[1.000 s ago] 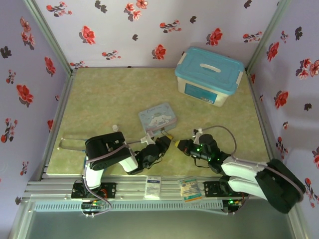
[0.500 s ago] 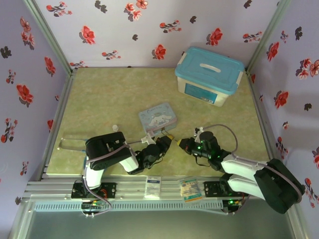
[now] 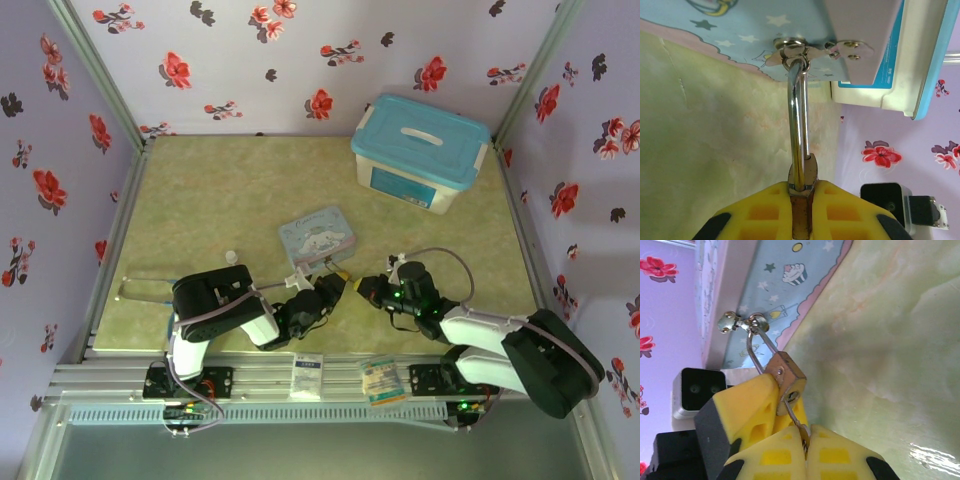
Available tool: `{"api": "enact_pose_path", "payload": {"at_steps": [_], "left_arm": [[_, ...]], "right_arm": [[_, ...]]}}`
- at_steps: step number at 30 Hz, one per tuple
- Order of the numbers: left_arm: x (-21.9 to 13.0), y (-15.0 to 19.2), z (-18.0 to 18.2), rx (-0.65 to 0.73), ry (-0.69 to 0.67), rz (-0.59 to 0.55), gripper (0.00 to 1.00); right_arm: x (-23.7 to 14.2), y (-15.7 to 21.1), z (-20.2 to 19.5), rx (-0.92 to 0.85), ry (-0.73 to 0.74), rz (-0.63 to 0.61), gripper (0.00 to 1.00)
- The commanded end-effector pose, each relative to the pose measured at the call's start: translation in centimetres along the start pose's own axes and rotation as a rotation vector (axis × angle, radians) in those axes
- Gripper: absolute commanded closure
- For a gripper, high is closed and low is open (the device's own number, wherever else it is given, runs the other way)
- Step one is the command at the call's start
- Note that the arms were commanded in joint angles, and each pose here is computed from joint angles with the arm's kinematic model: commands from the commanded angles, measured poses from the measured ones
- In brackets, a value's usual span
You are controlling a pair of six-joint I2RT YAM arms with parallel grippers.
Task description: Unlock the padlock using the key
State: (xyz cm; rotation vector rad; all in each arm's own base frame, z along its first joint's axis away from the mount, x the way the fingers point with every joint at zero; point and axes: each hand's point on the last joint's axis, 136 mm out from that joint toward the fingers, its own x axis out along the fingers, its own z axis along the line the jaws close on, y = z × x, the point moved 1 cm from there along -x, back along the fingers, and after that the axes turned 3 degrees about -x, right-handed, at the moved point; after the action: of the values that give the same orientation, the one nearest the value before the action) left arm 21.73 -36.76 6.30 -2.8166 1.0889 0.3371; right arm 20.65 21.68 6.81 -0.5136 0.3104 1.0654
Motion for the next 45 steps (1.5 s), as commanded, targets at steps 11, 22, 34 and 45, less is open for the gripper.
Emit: {"api": "enact_pose_path", "payload": {"at_steps": [11, 22, 34, 45], "left_arm": [[0.1, 1.5, -3.4, -0.048, 0.102, 0.029, 1.00], [0.4, 1.0, -3.1, -0.042, 0.097, 0.010, 1.00], [0.4, -0.1, -3.4, -0.040, 0.100, -0.017, 1.00], [0.5, 0.9, -4.2, -0.051, 0.117, 0.021, 1.00]], "right_arm": [[-0.1, -0.7, 1.0, -0.008, -0.038, -0.021, 1.00], [-0.6, -0.2, 0.1, -0.001, -0.014, -0.019, 1.00], [-0.5, 0.1, -0.5, 0.000, -0.004, -0.015, 1.00], [-0.3, -0.2, -0.3, 0.000, -0.009, -0.023, 1.00]]}}
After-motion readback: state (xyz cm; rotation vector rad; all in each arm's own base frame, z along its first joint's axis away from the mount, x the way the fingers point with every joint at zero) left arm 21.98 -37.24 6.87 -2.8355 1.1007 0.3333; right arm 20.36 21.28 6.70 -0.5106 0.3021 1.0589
